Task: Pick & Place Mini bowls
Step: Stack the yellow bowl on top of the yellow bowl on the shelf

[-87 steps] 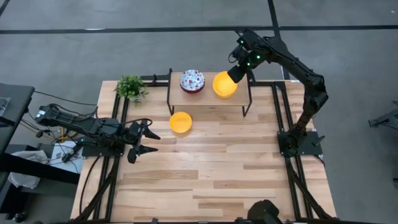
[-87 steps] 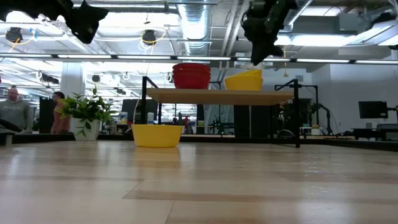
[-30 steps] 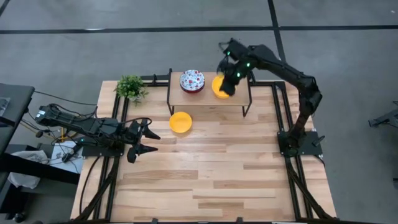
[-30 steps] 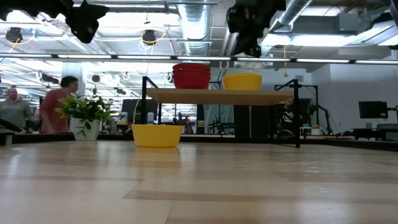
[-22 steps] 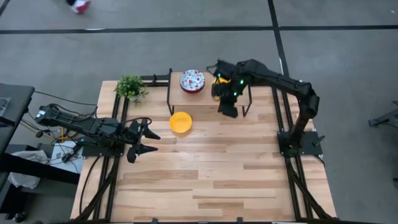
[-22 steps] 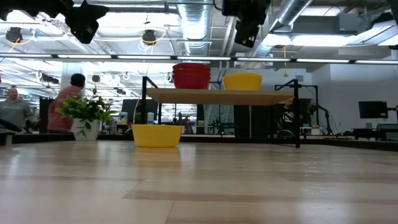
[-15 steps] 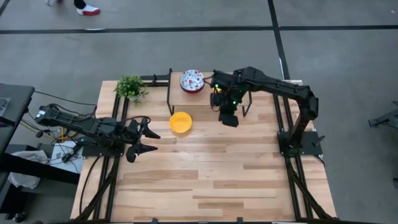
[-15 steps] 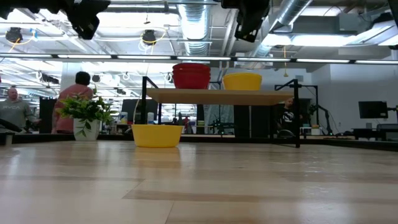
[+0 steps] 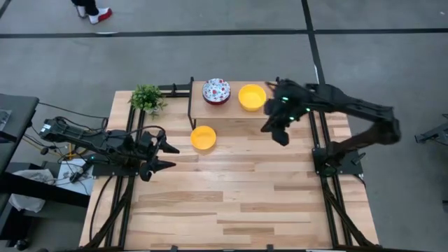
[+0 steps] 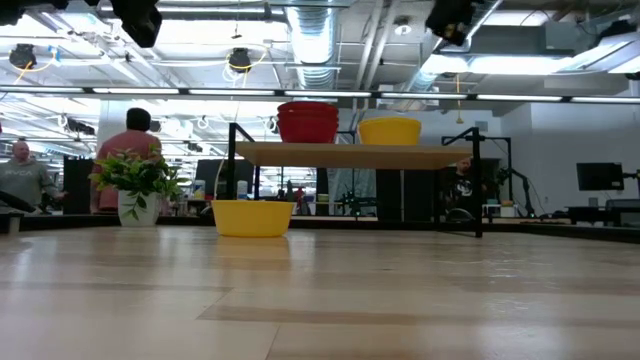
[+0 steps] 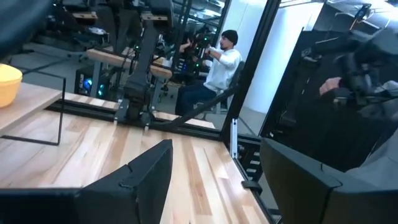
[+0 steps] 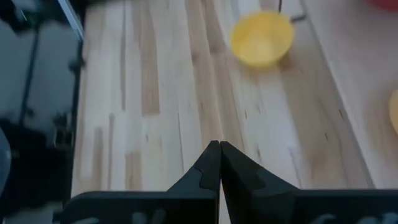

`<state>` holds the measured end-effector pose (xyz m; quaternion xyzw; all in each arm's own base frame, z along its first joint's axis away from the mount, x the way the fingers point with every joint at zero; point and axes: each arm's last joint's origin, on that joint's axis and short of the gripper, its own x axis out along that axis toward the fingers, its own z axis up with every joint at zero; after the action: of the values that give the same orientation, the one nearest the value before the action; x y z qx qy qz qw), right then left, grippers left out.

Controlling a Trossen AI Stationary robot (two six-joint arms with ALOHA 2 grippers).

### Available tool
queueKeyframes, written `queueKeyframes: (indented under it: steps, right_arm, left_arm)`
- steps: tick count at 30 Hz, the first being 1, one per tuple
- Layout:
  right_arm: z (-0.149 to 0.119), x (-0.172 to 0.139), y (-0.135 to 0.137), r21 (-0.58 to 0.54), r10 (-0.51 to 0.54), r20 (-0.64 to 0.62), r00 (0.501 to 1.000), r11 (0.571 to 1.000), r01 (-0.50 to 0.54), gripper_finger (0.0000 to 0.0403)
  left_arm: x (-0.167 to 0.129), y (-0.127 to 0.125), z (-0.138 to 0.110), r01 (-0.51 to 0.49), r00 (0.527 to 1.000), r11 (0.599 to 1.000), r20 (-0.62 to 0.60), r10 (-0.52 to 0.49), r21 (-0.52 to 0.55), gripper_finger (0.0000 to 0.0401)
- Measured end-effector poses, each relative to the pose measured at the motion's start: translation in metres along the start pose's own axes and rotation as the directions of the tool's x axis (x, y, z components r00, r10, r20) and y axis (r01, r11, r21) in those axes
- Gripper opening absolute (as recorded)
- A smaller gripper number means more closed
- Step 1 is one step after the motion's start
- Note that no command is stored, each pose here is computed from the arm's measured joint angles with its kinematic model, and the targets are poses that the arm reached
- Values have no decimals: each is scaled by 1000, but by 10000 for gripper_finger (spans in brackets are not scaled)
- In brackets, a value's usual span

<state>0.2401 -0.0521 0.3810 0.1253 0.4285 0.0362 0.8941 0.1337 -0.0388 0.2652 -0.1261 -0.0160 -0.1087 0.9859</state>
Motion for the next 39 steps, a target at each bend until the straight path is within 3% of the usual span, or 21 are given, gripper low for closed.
queueKeyframes:
  steps: [3, 5, 8, 17, 22, 26, 32, 39]
  right_arm:
    - [-25, -7, 1, 28, -2, 126, 992, 1000, -1, 0]
    - [-41, -9, 2, 43, 0, 208, 978, 999, -9, 0]
    - [-64, -11, 3, 52, 6, 321, 947, 998, -24, 0]
    - [-116, -29, 2, 118, -26, 521, 853, 992, -42, 0]
    - [-132, -42, 3, 153, -53, 577, 815, 987, -45, 0]
    - [-140, -46, 4, 152, -56, 602, 797, 987, -46, 0]
    - [-148, -45, 5, 169, -52, 617, 785, 983, -68, 0]
    - [-148, -45, 5, 170, -52, 618, 784, 983, -69, 0]
  left_arm:
    - [0, 0, 3, -16, 999, 1000, 40, 17, -20, 242]
    - [1, 1, 7, -62, 993, 994, 93, 71, -91, 242]
    - [3, 2, 6, -100, 990, 988, 87, 111, -119, 242]
    - [37, 9, -4, -179, 983, 951, -82, 163, -253, 242]
    - [57, 21, -6, -235, 963, 901, -211, 166, -364, 242]
    - [68, 37, -15, -322, 936, 827, -287, 205, -461, 242]
    - [76, 73, -30, -479, 877, 592, -384, 290, -648, 242]
    - [74, 100, -35, -553, 833, 534, -410, 371, -640, 242]
